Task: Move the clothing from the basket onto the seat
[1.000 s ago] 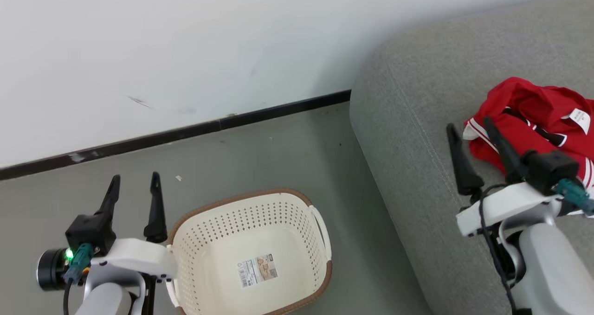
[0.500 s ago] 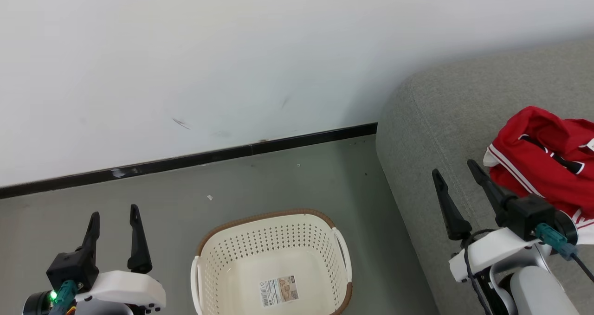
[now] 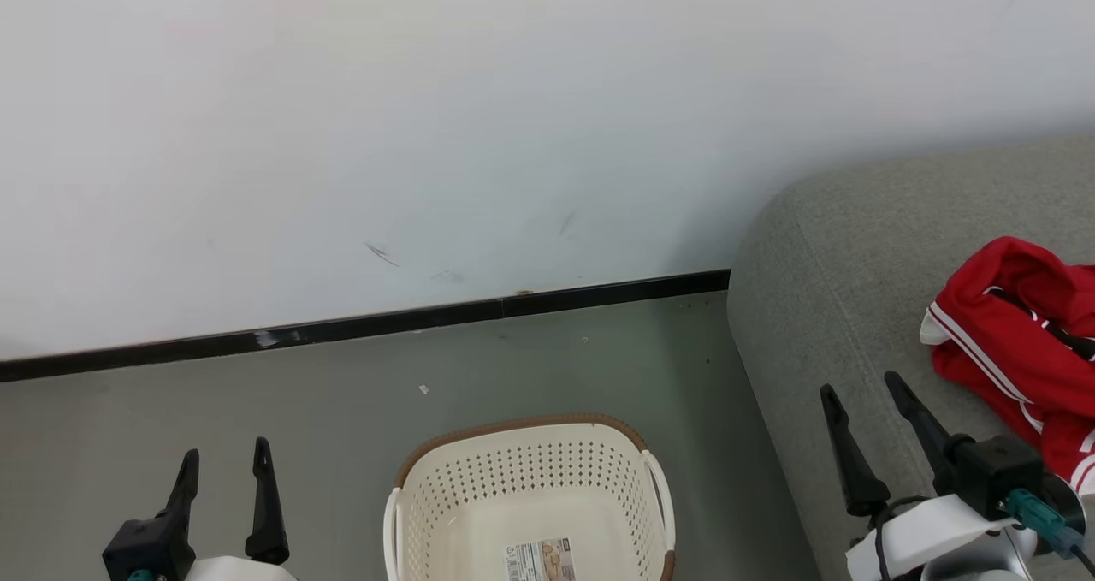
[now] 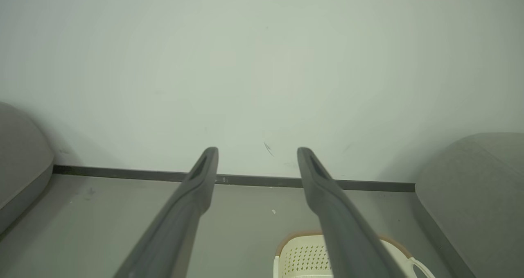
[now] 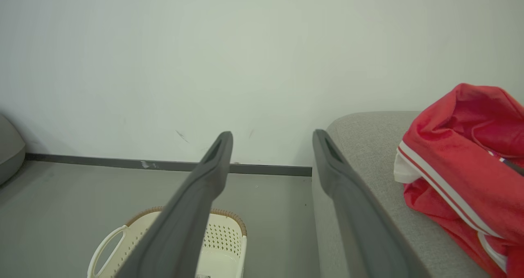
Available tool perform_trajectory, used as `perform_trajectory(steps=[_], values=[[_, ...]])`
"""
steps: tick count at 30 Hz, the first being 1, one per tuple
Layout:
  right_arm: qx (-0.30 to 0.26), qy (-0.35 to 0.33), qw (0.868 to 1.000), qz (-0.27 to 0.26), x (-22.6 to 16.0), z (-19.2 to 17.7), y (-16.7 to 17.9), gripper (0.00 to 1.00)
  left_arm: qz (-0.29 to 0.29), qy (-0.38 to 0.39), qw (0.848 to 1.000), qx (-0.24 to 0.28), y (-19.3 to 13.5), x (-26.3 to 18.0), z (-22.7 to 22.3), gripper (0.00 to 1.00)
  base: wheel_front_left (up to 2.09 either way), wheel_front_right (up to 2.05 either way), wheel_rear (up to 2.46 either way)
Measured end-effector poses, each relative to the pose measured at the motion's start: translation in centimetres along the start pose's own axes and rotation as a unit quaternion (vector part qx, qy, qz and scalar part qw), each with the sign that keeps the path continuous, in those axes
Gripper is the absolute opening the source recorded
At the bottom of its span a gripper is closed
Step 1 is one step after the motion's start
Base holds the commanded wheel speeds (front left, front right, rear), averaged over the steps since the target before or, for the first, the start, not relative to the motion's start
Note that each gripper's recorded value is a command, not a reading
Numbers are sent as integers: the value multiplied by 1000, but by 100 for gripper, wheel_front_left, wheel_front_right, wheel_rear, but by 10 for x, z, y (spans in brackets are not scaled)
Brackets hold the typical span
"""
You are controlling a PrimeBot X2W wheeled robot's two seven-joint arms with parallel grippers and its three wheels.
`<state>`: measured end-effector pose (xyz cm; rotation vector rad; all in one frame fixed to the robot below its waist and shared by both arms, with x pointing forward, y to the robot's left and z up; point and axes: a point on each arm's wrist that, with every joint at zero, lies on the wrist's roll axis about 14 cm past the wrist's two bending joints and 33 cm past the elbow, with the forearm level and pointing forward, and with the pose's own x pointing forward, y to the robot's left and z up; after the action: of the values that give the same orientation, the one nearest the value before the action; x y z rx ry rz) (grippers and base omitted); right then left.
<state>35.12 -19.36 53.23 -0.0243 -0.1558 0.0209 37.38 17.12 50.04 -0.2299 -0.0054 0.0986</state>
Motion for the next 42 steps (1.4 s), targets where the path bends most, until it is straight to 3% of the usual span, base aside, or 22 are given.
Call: perform_trajectory(steps=[34, 35, 42], values=[[26, -10, 1000, 5, -12, 6, 7, 100, 10, -15, 1000, 1, 11, -4, 9, 100, 0, 0, 0], [26, -5, 1000, 5, -13, 3, 8, 0, 11, -14, 1000, 1, 12, -4, 9, 0, 0, 0, 0], [42, 41, 998, 3, -28, -25, 13, 0, 20, 33, 999, -17, 9, -17, -21, 0, 0, 0, 0]])
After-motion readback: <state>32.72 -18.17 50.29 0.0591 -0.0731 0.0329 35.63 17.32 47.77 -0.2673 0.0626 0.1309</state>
